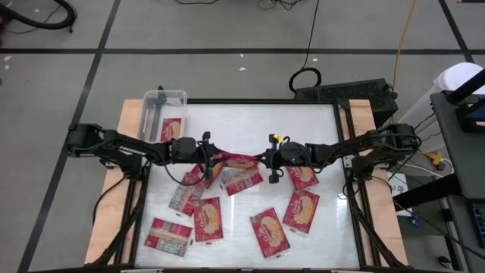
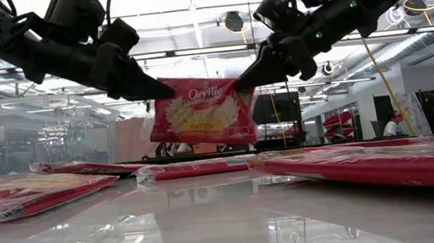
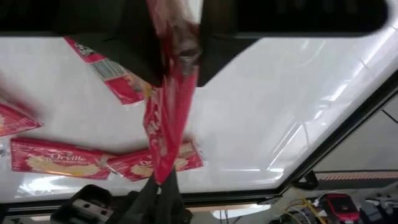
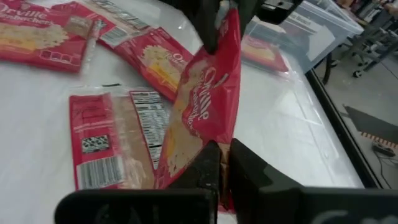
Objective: Sort popcorn bags into baskets
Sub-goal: Stack the red popcorn pack into the bin
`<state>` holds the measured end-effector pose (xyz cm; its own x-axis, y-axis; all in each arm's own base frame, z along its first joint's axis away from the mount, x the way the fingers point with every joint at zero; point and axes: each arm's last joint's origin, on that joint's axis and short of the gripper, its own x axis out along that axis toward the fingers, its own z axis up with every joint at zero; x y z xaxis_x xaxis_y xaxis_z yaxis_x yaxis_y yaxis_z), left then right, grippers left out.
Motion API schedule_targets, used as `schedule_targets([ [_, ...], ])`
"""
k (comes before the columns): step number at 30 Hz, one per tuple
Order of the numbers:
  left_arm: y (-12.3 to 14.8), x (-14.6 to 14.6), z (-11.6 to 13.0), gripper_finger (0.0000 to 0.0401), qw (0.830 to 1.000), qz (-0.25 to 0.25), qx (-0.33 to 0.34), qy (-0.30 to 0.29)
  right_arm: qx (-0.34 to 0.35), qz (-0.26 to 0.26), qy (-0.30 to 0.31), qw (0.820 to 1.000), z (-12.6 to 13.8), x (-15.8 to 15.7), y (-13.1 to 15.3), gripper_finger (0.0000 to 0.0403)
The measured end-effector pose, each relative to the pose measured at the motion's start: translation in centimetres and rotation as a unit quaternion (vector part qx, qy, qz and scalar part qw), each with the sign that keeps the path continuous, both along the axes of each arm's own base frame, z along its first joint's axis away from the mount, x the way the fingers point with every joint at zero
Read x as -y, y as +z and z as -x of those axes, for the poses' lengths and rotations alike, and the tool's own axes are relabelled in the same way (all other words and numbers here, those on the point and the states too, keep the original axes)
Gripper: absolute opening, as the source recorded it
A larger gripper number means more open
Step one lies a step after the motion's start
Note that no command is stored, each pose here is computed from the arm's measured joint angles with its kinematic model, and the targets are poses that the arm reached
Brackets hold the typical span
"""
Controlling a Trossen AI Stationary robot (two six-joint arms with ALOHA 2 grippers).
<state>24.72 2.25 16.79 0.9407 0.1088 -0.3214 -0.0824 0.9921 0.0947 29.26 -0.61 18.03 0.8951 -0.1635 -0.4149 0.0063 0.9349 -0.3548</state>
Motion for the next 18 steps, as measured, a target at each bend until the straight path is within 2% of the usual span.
schedule_targets([
  [4, 0.3, -0.1, 0.0, 0.0018, 1.0, -0.001, 0.014, 0.002, 0.001, -0.007, -0.009, 1.0, 0.0, 0.0, 0.0, 0.0014],
  [9, 1.3, -0.1, 0.4, 0.0025, 0.999, -0.006, 0.031, 0.005, 0.02, -0.056, -0.09, 0.994, 0.1, 0.3, 0.0, 0.0052],
  [14, 3.2, -0.1, 1.6, 0.0012, 0.998, -0.014, 0.052, 0.021, 0.035, -0.067, -0.159, 0.984, 0.2, 0.3, 0.0, 0.0116],
  [18, 5.0, -0.1, 3.1, 0.0014, 0.995, -0.034, 0.069, 0.056, 0.055, -0.084, -0.201, 0.974, 0.2, 0.3, 0.2, 0.0165],
])
